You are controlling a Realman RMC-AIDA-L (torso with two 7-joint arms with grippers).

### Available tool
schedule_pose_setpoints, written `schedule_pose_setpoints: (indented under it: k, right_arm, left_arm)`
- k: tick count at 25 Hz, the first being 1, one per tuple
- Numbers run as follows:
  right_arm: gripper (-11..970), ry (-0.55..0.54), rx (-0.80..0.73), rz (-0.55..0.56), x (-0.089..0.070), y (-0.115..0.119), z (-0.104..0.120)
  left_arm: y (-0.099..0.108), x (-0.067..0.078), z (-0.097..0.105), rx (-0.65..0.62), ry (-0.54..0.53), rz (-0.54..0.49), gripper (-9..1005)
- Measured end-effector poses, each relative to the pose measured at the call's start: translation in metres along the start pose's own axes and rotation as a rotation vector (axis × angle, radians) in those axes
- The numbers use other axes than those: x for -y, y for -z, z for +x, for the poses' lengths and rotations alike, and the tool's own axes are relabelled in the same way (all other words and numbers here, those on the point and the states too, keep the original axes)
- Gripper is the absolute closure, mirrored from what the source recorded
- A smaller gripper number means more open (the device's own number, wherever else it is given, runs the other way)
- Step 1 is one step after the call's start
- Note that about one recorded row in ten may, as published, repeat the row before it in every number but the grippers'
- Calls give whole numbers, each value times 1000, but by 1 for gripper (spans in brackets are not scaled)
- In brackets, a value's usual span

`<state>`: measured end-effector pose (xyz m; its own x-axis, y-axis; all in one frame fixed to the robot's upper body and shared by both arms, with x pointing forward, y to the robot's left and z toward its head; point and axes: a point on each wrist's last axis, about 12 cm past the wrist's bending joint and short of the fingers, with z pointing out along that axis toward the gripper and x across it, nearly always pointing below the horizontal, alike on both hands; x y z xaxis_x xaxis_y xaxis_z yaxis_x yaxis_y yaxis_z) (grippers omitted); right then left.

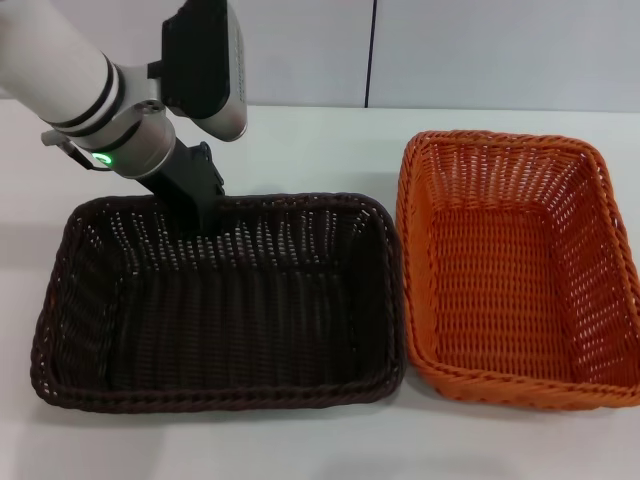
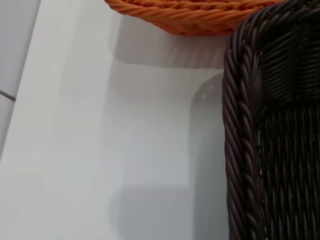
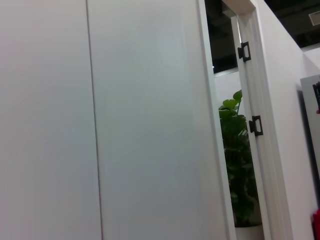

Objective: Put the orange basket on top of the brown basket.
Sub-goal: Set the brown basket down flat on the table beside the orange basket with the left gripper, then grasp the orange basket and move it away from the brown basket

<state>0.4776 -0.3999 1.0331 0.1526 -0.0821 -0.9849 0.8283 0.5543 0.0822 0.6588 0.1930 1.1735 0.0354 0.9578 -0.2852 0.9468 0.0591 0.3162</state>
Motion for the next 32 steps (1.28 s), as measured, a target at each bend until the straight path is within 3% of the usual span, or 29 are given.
schedule_pose_setpoints:
  k: [5, 10, 20, 21, 24, 29, 32]
  right_arm:
    - [187, 4, 1, -6, 0, 0, 0]
    - [186, 6, 1, -6, 0, 0, 0]
    - [188, 11, -2, -1, 3, 1, 1]
    - [188, 12, -2, -1, 3, 1, 1]
    - [187, 13, -2, 0, 4, 1, 1]
    - [187, 15, -12, 5, 5, -1, 2]
    - [187, 12, -16, 2, 6, -2, 2]
  left_arm:
    - [2, 0, -1, 1, 2, -15, 803]
    - [7, -4, -1, 6, -3, -91, 607]
    - [29, -20, 4, 76, 52, -244, 351]
    - [44, -26, 8, 146, 102, -291, 331]
    - [62, -32, 15, 235, 167, -359, 332]
    - [98, -43, 47, 472, 379, -523, 333]
    - [109, -42, 66, 578, 482, -604, 334]
